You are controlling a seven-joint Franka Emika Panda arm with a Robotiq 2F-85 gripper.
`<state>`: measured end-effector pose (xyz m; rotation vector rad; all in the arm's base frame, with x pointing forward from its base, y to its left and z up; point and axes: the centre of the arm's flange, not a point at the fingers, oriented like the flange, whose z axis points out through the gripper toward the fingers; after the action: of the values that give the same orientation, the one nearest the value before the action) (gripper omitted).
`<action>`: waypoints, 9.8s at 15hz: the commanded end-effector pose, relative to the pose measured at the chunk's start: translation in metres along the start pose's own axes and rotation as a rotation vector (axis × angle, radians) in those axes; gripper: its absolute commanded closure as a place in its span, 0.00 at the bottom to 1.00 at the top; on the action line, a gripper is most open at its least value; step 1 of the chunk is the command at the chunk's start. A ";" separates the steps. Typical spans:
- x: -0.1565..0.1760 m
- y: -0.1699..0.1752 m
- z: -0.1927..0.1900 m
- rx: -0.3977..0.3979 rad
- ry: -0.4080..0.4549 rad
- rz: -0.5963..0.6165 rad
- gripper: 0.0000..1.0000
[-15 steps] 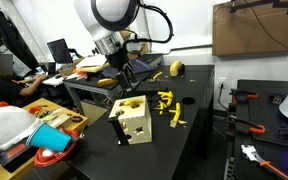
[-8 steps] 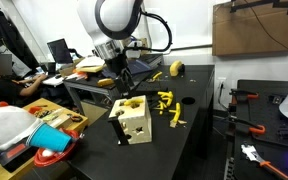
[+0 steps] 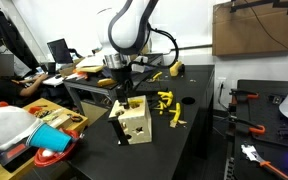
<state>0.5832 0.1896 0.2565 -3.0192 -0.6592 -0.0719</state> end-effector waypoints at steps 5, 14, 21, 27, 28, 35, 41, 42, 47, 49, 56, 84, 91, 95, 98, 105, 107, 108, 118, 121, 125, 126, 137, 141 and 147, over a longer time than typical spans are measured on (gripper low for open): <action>-0.017 0.004 -0.022 0.075 0.037 0.061 0.00; -0.013 -0.009 -0.026 0.126 0.010 0.067 0.00; -0.027 -0.015 -0.011 0.143 -0.057 0.083 0.00; -0.029 -0.015 -0.013 0.132 -0.084 0.063 0.25; -0.029 -0.015 -0.013 0.130 -0.085 0.057 0.26; -0.030 -0.008 -0.010 0.108 -0.095 0.055 0.80; -0.033 -0.011 -0.010 0.100 -0.092 0.056 0.96; -0.034 -0.012 -0.011 0.096 -0.089 0.061 0.96; -0.043 -0.016 -0.022 0.082 -0.068 0.111 0.96; -0.048 -0.017 -0.028 0.080 -0.050 0.146 0.96; -0.055 -0.033 -0.075 0.070 0.041 0.364 0.96; -0.154 0.078 -0.088 0.052 0.301 1.459 0.96; -0.157 0.119 -0.096 0.001 0.345 1.548 0.96; -0.134 0.128 -0.116 0.004 0.386 1.534 0.96; -0.113 0.144 -0.132 0.027 0.407 1.535 0.96; -0.086 0.195 -0.152 0.040 0.404 1.598 0.96; -0.081 0.204 -0.154 0.044 0.402 1.612 0.96; -0.078 0.205 -0.155 0.048 0.394 1.614 0.96; -0.083 0.203 -0.143 0.038 0.392 1.617 0.96; -0.093 0.216 -0.141 0.076 0.381 1.661 0.96; -0.110 0.238 -0.141 0.132 0.371 1.770 0.96; -0.114 0.244 -0.138 0.150 0.367 1.795 0.96; -0.125 0.279 -0.097 0.225 0.322 1.947 0.96; -0.126 0.275 -0.091 0.252 0.296 1.950 0.96; -0.131 0.273 -0.099 0.269 0.264 1.940 0.96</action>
<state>0.5776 -0.1156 0.3255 -2.0179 1.9718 -0.2480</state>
